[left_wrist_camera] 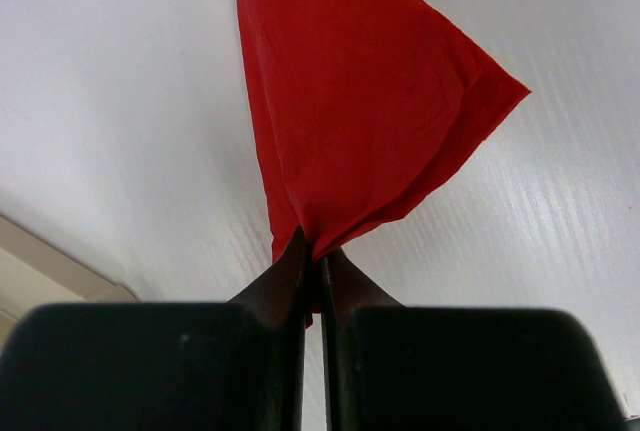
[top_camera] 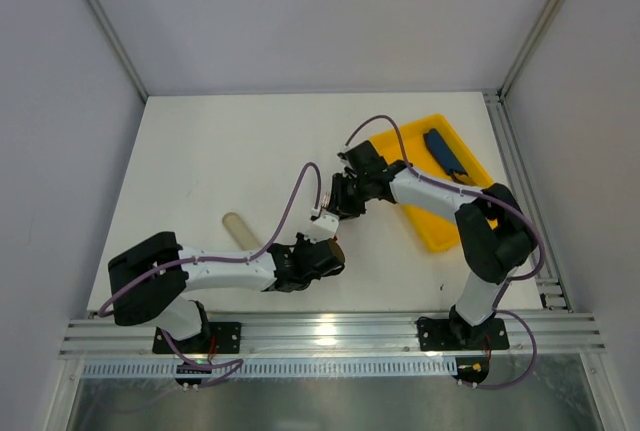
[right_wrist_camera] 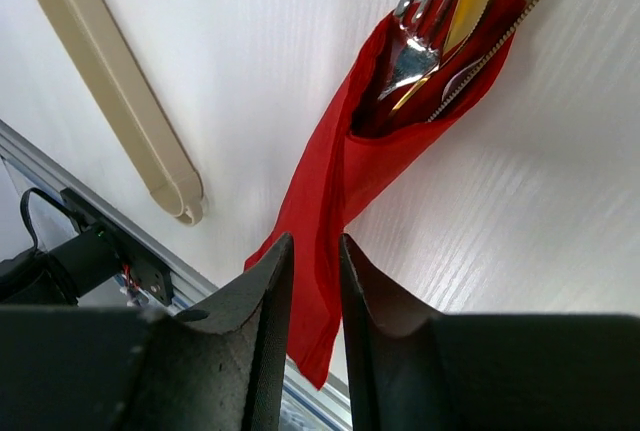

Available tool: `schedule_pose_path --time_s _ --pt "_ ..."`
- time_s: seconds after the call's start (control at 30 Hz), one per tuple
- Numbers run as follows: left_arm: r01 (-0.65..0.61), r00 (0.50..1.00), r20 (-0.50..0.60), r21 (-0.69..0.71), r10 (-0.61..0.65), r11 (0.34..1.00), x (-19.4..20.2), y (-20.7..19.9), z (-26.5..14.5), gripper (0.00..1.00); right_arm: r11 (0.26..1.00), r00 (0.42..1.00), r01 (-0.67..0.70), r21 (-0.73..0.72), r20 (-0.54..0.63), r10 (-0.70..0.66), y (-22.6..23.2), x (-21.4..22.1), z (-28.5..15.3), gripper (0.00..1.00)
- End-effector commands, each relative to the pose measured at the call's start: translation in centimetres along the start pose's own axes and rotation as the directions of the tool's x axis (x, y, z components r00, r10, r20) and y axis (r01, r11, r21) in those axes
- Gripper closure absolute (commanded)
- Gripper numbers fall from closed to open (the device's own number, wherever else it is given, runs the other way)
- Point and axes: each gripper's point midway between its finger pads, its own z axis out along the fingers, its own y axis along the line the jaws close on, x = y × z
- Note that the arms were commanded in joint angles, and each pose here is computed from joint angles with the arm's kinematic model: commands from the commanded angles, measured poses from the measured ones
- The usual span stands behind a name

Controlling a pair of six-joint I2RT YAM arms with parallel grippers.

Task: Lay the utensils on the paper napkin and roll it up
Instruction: Pick up the utensils from the center of the board.

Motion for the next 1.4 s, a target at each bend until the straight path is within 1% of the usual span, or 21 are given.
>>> schedule_pose_path --time_s 0.0,0.1,0.17,0.33,0.7,1.17,1.37 --pt "0.052 0.997 0.047 0.026 -0.054 0.998 -1.5 -0.5 -0.3 0.98 0.997 0.995 0.072 -0.030 0.073 -0.070 2.7 -1.6 -3.0 0.71" --pt "0.050 0.998 0.047 0.023 -0.051 0.998 -1.6 -0.5 -0.3 0.99 0.995 0.991 0.102 -0.006 0.088 -0.101 3.1 -1.4 -3.7 0.71" --pt "0.050 0.998 0.047 0.023 -0.051 0.998 -1.6 -0.5 -0.4 1.00 0.993 0.989 0.119 -0.018 0.094 -0.116 3.9 -1.1 -4.0 0.71" --pt "0.053 0.998 0.045 0.021 -0.054 0.998 -1.7 -0.4 -0.5 1.00 0.990 0.990 0.133 -0.055 0.048 -0.130 5.1 0.2 -3.1 0.72" --pt "0.064 0.996 0.052 0.025 -0.066 0.998 -2.0 -0.4 -0.8 1.00 0.993 0.994 0.112 -0.037 -0.009 -0.112 3.7 3.2 -0.8 0.72" --pt "0.093 0.993 0.066 0.016 -0.094 0.995 -1.7 0.1 -0.7 1.00 0.997 0.998 0.060 -0.051 -0.025 -0.062 2.8 5.1 0.0 0.72" --pt "0.097 0.992 0.074 0.015 -0.098 0.995 -1.9 0.3 -0.9 1.00 0.996 0.998 0.061 -0.060 -0.016 -0.062 2.8 5.5 -0.3 0.72"
